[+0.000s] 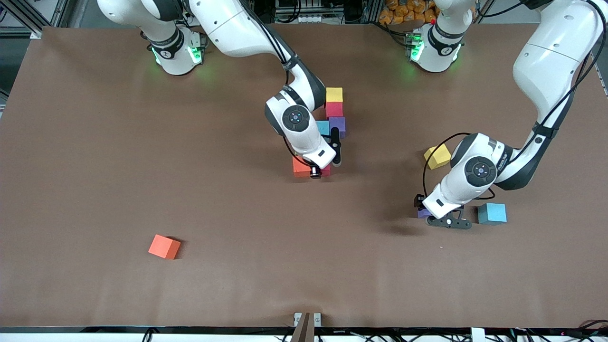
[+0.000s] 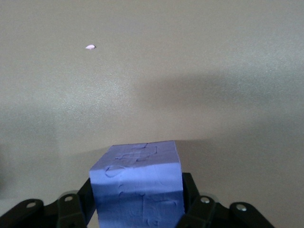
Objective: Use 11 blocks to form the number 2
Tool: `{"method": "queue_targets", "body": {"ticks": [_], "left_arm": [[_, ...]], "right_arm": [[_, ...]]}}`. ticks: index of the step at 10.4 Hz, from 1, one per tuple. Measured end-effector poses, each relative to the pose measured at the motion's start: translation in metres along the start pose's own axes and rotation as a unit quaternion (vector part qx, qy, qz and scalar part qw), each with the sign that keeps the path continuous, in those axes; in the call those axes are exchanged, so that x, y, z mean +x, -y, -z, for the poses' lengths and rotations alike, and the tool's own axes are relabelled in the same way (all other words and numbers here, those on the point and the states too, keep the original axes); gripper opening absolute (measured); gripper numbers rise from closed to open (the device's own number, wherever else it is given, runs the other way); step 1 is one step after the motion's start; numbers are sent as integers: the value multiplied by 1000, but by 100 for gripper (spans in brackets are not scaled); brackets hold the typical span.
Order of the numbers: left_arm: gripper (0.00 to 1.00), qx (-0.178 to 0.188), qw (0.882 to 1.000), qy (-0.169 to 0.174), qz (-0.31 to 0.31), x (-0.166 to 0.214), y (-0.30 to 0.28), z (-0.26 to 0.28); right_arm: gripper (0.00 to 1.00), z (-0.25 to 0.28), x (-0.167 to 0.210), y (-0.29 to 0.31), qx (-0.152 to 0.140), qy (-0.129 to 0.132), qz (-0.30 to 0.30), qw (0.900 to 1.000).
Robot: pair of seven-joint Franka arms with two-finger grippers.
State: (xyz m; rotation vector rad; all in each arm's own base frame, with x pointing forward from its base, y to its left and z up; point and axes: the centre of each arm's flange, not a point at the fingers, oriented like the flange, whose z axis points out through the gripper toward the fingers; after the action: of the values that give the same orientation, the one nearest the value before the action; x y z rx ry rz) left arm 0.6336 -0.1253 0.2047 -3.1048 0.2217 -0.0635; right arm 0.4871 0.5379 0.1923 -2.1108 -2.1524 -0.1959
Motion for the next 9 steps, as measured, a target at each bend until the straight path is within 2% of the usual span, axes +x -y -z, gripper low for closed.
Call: {"method": "queue_targets", "body": {"ticks": [1,5,6,7,8,9], "left_arm": [[63,0,1000,-1,1,0,1,1],[62,-1,1000,-4,-11,1,7,3],[62,-1,1000,-9,-25,3,7,10],[62,2,999,-15,-41,4,4,23],[61,8,998,-17,-55,4,-4,40],[61,16,998,-17,-65,3,-14,57]], "right_arm": [[59,0,0,0,0,0,0,1000],[59,0,0,0,0,0,0,1000],[68,0,0,0,0,0,-1,1000],[81,0,0,0,0,0,-2,1000],[99,0,0,0,-1,0,-3,1000],[100,1,1,0,-1,-1,-4,1000]]}}
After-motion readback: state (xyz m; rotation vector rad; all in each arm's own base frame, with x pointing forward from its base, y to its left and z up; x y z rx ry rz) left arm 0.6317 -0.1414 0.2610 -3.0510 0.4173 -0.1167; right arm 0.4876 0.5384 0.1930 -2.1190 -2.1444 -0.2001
